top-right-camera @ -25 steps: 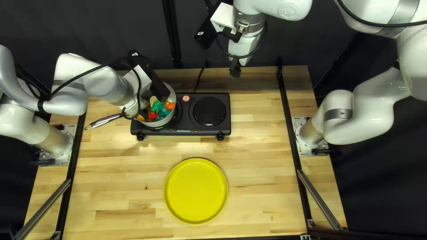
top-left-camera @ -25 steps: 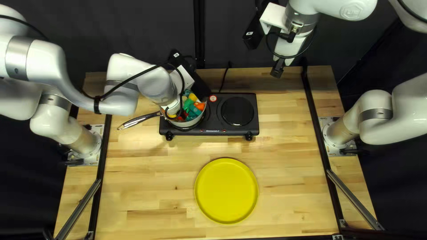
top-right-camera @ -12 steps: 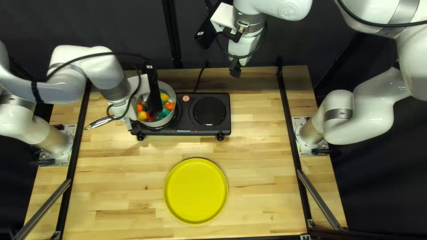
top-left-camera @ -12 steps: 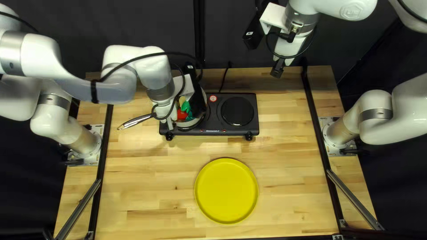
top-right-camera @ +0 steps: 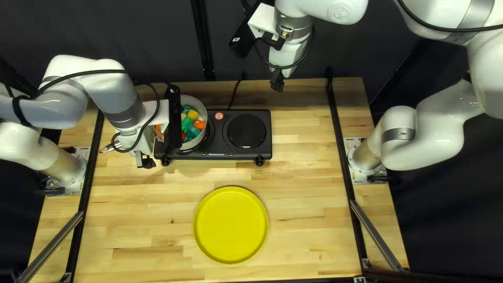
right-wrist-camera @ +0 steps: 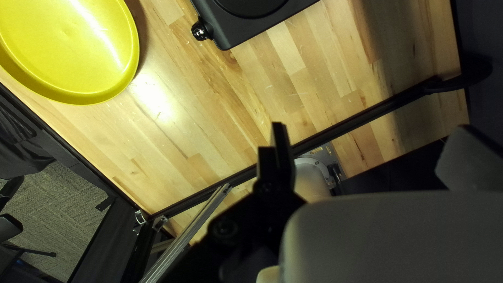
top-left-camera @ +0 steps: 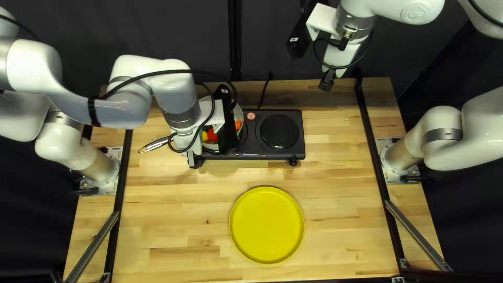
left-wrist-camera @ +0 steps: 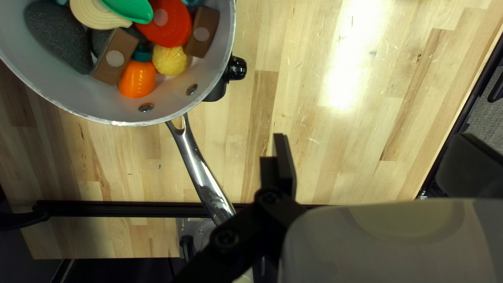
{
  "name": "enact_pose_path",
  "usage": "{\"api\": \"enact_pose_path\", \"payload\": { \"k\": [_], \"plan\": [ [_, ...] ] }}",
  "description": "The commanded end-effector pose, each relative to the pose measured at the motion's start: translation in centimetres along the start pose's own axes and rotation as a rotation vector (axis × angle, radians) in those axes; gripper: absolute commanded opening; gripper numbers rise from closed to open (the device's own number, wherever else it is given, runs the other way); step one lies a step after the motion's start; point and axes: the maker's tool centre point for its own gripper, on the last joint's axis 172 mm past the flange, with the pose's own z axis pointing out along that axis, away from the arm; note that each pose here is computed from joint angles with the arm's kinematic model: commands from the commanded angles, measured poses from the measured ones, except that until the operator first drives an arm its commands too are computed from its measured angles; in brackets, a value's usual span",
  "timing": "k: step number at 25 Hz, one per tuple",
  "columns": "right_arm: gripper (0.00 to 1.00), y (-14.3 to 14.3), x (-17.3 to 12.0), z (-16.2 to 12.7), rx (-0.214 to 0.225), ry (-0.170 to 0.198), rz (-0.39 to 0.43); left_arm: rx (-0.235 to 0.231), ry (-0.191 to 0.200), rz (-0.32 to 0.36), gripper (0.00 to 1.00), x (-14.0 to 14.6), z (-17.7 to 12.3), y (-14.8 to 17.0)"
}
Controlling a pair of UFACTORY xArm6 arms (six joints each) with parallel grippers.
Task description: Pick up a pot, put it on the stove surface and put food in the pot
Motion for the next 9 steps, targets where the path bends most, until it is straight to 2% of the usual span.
{"api": "enact_pose_path", "payload": {
  "k": [1,9],
  "plan": [
    [1.00,0.00,0.00,0.00,0.000,0.000,0.000,0.024,-0.003,-0.017,1.00,-2.48,-1.70,1.77],
    [1.00,0.00,0.00,0.00,0.000,0.000,0.000,0.026,-0.003,-0.019,1.00,-2.67,-1.79,1.93]
  ]
}}
